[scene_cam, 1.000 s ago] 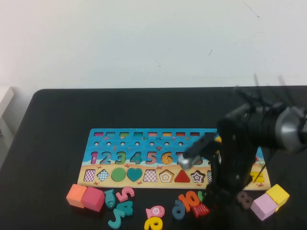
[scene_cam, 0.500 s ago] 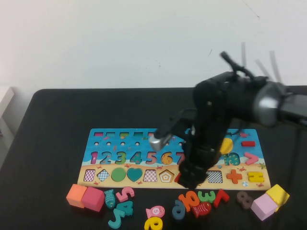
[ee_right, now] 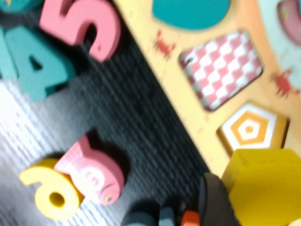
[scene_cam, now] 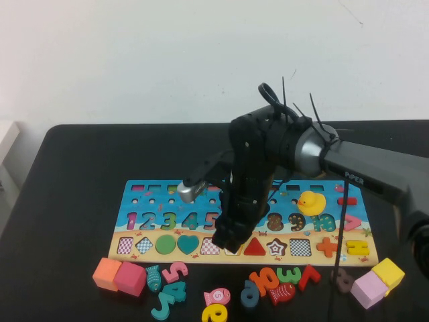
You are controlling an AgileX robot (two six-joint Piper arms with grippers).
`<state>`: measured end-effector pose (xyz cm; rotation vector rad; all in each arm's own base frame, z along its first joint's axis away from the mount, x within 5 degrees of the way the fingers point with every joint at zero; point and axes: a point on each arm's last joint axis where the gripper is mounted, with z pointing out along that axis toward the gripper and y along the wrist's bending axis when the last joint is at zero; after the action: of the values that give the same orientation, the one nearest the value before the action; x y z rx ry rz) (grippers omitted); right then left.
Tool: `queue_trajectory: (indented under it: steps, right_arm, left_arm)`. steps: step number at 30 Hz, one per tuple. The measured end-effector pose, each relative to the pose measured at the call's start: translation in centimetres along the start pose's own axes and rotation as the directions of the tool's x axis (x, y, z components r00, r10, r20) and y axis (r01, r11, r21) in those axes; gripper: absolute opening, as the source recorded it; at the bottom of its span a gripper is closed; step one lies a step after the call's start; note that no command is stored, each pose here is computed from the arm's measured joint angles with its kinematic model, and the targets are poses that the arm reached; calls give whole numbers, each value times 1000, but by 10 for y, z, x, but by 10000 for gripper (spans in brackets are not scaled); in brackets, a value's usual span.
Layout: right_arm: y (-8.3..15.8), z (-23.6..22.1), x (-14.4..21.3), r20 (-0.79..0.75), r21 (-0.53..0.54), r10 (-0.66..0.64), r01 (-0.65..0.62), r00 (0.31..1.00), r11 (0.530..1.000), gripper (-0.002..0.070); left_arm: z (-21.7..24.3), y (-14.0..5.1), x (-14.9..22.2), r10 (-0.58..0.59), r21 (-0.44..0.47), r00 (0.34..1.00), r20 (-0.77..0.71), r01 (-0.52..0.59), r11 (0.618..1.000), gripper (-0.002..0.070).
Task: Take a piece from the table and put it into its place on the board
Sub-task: Place the "Pentagon" into the hole of the Pentagon
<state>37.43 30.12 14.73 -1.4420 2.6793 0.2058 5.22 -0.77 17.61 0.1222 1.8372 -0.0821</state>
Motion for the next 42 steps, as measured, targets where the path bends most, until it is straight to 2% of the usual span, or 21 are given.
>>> queue_trajectory:
  steps: [9, 25, 42]
  right_arm:
    - [-3, 12, -4, -13, -5, 5, -5, 1000, 1000, 376]
    - [-6, 12, -11, 60, 24, 4, -5, 998, 1000, 376]
    - [-7, 34, -8, 20, 11, 14, -15, 1000, 1000, 376]
  left_arm:
    - [0, 0, 0, 0, 0, 1000, 0, 0, 1000, -1]
    - [0, 0, 0, 0, 0, 1000, 0, 0, 1000, -3]
    - [0, 0, 0, 0, 0, 1000, 0, 0, 1000, -3]
